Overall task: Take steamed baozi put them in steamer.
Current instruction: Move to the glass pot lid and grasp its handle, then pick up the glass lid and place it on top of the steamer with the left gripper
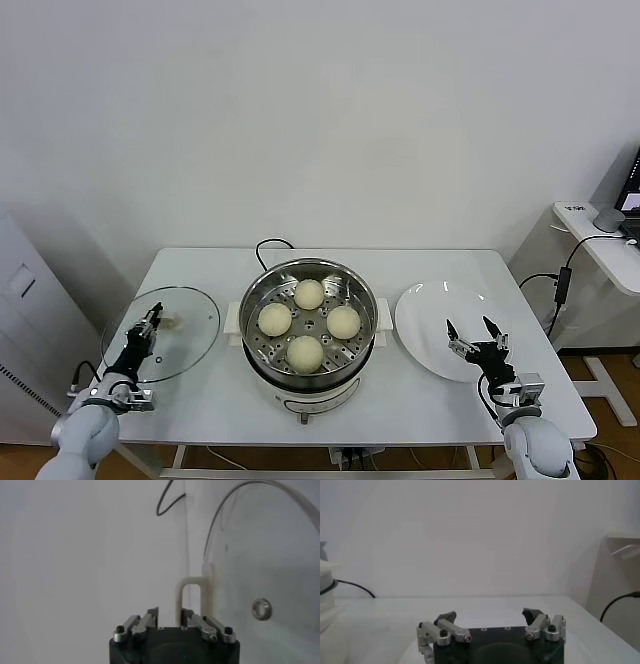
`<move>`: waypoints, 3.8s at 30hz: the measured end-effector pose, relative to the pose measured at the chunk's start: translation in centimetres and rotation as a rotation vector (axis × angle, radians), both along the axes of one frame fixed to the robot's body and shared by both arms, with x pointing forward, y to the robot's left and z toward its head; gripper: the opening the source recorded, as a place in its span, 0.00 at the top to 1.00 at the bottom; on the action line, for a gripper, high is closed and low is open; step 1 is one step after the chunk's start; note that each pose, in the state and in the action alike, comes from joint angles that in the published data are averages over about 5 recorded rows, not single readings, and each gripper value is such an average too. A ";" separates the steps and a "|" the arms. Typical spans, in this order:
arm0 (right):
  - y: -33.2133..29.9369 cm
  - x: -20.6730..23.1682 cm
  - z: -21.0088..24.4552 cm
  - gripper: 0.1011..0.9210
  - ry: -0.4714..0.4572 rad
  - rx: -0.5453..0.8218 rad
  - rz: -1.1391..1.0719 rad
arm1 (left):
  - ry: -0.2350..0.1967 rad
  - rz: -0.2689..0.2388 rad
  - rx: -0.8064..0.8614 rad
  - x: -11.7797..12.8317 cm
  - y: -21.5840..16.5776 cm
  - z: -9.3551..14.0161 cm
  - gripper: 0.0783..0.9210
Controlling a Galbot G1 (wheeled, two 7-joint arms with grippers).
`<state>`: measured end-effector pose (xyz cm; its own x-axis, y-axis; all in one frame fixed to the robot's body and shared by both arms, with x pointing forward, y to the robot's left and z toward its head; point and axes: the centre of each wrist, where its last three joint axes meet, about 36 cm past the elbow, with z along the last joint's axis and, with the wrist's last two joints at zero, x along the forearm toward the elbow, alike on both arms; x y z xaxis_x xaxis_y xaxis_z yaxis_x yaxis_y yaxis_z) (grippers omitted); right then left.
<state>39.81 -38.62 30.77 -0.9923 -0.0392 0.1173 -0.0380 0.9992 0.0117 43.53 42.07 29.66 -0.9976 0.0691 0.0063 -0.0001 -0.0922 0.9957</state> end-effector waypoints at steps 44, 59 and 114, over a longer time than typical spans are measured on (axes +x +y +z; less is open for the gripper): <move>-2.9 0.5 1.6 0.12 -0.029 -0.048 0.007 | -0.066 0.032 -0.063 -1.8 -19.9 19.2 0.96; -3.3 0.5 0.7 0.12 -0.016 -0.040 -0.004 | -0.029 0.038 -0.069 -3.1 -28.4 18.4 0.96; -4.1 0.0 -1.1 0.12 0.021 -0.041 -0.012 | 0.022 0.031 -0.086 -5.9 -38.8 14.7 0.96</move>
<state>39.83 -42.71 29.63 -0.9900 -0.0217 0.1391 -0.0260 0.9992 -0.0290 37.61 3.31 44.31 -0.9989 0.0397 0.0234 0.0232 -0.0055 0.9997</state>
